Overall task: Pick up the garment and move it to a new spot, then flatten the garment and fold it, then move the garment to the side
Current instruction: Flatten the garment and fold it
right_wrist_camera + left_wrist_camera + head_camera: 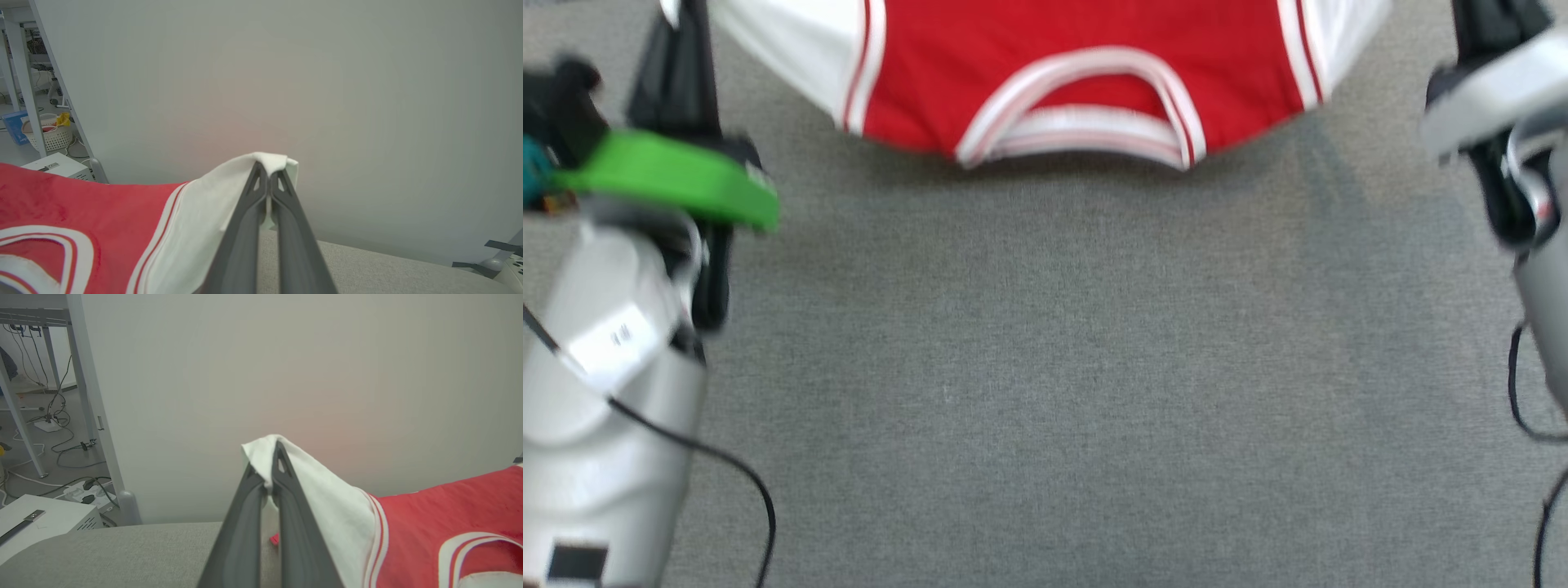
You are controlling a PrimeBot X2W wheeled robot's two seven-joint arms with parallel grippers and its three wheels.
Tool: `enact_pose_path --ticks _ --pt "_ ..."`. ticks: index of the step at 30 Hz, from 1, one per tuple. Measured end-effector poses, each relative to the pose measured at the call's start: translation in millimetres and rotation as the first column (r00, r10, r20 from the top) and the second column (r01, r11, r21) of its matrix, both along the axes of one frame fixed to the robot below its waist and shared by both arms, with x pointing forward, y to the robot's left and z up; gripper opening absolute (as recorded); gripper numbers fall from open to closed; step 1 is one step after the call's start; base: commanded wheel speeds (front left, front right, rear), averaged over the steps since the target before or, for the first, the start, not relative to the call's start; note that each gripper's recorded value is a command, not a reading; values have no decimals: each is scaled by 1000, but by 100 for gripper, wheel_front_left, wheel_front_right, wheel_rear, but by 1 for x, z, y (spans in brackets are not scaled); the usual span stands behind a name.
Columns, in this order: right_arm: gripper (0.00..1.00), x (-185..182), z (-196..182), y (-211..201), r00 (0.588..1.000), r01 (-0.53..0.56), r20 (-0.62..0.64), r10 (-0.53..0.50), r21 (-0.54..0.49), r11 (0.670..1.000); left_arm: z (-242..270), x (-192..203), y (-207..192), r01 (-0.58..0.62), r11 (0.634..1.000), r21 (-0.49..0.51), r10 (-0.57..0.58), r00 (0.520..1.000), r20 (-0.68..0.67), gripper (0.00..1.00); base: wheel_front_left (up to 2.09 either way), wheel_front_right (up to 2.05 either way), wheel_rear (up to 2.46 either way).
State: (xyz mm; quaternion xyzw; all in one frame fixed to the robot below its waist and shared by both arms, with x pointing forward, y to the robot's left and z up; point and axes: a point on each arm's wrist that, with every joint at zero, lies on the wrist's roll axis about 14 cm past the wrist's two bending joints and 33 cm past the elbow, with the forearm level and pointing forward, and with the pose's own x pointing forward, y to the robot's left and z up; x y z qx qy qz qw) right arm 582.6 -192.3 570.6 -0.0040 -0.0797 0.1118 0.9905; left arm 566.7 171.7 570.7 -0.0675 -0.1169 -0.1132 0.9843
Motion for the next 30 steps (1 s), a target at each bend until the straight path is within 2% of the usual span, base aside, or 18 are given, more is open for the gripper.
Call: enact_pose_path --ticks 8,15,23,30 --pt "0 -82 -53 -21 990 41 -133 -39 13 999 -50 -88 18 -67 998 -20 63 985 -159 0 0 0 0" --pt "0 -148 -92 -37 962 90 -260 -77 38 995 -77 -150 34 -142 988 -58 121 954 -273 0 0 0 0" --pt "0 -211 -128 -45 907 132 -409 -99 53 990 -105 -201 42 -193 980 -47 162 913 -374 0 0 0 0" --pt "0 -249 -158 -51 841 149 -529 -114 24 989 -129 -230 43 -226 973 -42 184 874 -450 0 0 0 0"
